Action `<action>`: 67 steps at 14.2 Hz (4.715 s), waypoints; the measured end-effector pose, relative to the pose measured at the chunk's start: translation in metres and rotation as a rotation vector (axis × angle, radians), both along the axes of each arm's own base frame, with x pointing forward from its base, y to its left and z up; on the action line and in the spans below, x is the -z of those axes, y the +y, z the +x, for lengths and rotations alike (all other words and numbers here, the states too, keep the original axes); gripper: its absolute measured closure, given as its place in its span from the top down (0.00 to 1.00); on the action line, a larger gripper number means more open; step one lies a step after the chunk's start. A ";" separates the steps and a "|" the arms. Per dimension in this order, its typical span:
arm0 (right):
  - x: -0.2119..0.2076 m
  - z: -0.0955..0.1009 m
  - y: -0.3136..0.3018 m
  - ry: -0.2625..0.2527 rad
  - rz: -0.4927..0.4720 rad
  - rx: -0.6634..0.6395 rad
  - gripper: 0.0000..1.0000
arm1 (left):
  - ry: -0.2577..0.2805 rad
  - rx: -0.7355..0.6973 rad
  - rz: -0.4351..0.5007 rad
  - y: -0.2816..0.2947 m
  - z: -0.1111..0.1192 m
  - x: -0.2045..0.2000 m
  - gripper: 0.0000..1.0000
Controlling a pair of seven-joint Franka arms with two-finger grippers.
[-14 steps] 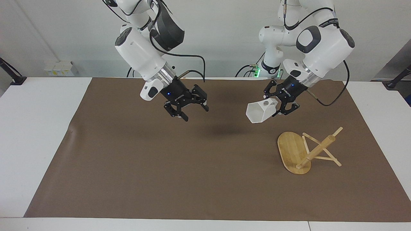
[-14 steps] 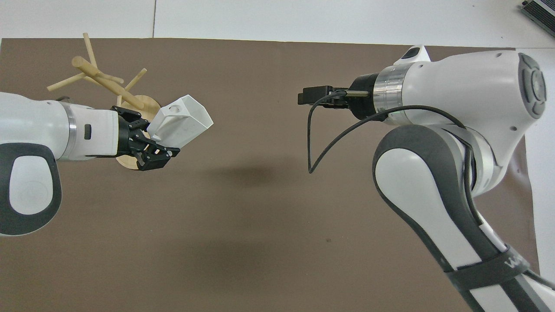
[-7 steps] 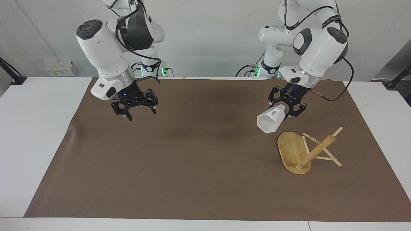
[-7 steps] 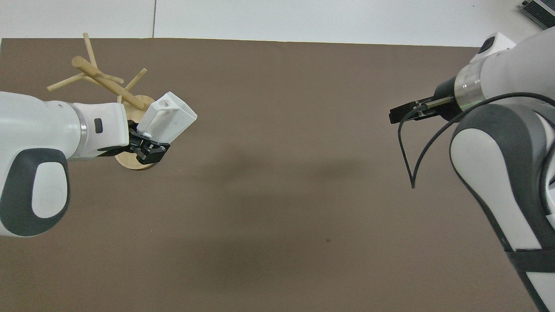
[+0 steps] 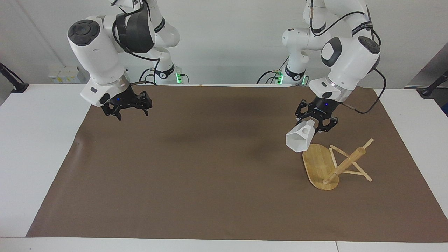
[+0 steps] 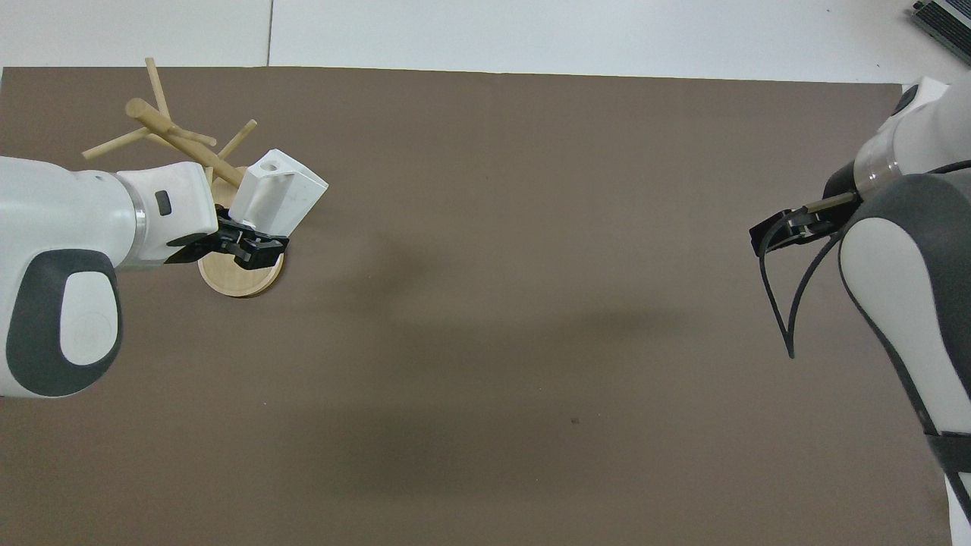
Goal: Hang cup on rack
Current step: 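Move the cup with the left gripper onto a peg of the wooden rack, then open the left gripper and pull it back from the hung cup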
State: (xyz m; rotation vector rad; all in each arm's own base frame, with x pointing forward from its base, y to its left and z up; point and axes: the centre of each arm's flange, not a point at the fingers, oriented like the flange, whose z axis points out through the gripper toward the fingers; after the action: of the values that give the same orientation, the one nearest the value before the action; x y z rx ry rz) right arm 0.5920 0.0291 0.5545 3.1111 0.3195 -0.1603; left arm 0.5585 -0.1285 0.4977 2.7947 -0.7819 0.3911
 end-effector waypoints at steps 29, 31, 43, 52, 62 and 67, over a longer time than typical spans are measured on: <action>-0.077 -0.040 -0.092 -0.064 -0.020 0.231 1.00 | 0.121 -0.618 -0.250 0.043 0.034 0.035 0.69; -0.077 -0.040 -0.091 -0.066 -0.016 0.232 1.00 | 0.125 -0.639 -0.260 0.046 0.034 0.035 0.69; -0.079 -0.036 -0.087 -0.101 0.007 0.228 1.00 | 0.168 -0.741 -0.359 0.063 0.037 0.036 0.69; -0.079 -0.036 -0.087 -0.101 0.007 0.228 1.00 | 0.172 -0.740 -0.357 0.061 0.038 0.038 1.00; -0.079 -0.036 -0.087 -0.101 0.007 0.228 1.00 | 0.154 -0.535 -0.046 0.053 0.035 0.001 1.00; -0.079 -0.036 -0.087 -0.101 0.007 0.228 1.00 | 0.201 -0.471 0.065 0.049 0.008 -0.028 1.00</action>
State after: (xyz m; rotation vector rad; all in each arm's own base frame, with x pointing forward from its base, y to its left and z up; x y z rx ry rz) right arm 0.5563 -0.0578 0.6332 3.1399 -0.0362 -0.0030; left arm 0.5663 -0.0790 0.5253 3.0004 -0.0891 0.1510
